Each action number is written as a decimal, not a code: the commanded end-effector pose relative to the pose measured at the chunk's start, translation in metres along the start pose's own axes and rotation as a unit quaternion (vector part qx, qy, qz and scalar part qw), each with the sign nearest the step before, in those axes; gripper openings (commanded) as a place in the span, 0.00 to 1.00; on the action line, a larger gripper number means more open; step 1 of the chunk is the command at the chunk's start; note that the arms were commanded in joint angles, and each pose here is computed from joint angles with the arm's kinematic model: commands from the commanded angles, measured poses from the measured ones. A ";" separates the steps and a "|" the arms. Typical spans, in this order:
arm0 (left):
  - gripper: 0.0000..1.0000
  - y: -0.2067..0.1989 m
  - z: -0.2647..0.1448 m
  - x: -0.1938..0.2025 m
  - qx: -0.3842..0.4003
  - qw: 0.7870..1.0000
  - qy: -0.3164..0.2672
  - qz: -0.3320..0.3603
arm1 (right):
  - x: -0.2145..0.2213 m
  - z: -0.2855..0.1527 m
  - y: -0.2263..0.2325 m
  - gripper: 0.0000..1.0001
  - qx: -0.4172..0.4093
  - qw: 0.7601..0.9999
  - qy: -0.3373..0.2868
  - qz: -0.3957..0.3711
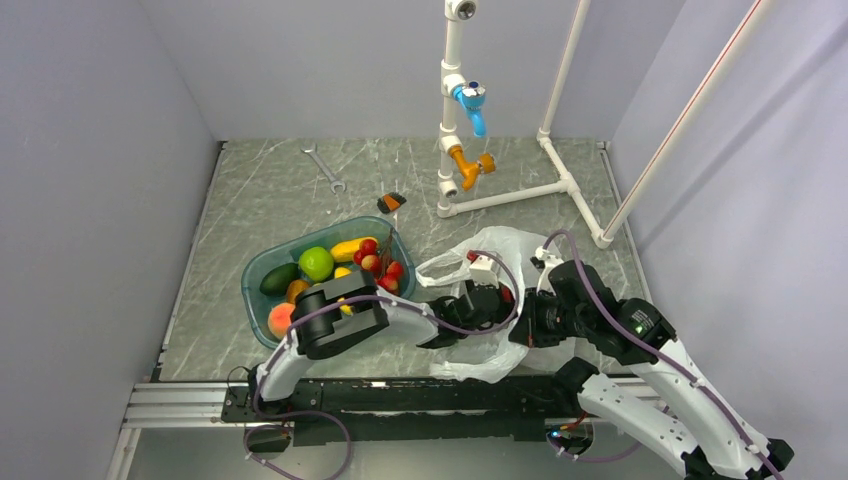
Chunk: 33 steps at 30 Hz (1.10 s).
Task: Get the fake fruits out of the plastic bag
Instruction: Take out the fake fruit from the plastic bag.
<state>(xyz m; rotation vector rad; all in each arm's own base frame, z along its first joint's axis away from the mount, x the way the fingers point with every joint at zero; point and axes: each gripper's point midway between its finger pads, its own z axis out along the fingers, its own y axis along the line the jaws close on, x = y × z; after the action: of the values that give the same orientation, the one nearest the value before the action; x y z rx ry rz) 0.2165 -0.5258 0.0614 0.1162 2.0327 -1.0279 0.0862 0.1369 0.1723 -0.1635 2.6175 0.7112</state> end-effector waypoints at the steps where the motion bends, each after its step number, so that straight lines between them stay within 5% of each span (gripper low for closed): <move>1: 0.81 -0.001 0.017 -0.004 -0.002 1.000 -0.018 0.001 | -0.014 -0.011 0.012 0.00 -0.025 0.999 -0.035 -0.003; 9: 0.46 0.000 0.001 -0.025 0.003 0.999 -0.038 0.032 | -0.016 -0.015 0.010 0.00 -0.018 0.999 -0.044 -0.006; 16: 0.28 -0.024 -0.046 -0.066 0.046 0.994 -0.056 0.084 | -0.017 -0.011 0.010 0.00 -0.020 0.999 -0.045 -0.008; 33: 0.12 -0.041 -0.165 -0.102 0.131 0.983 -0.017 0.130 | -0.027 -0.011 -0.003 0.00 0.018 0.997 -0.069 -0.020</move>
<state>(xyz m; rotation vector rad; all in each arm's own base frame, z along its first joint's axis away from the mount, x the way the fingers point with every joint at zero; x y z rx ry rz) 0.1696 -0.4240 0.1747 0.4108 1.8486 -1.0949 0.0963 0.1272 0.1751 -0.1441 2.5639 0.6358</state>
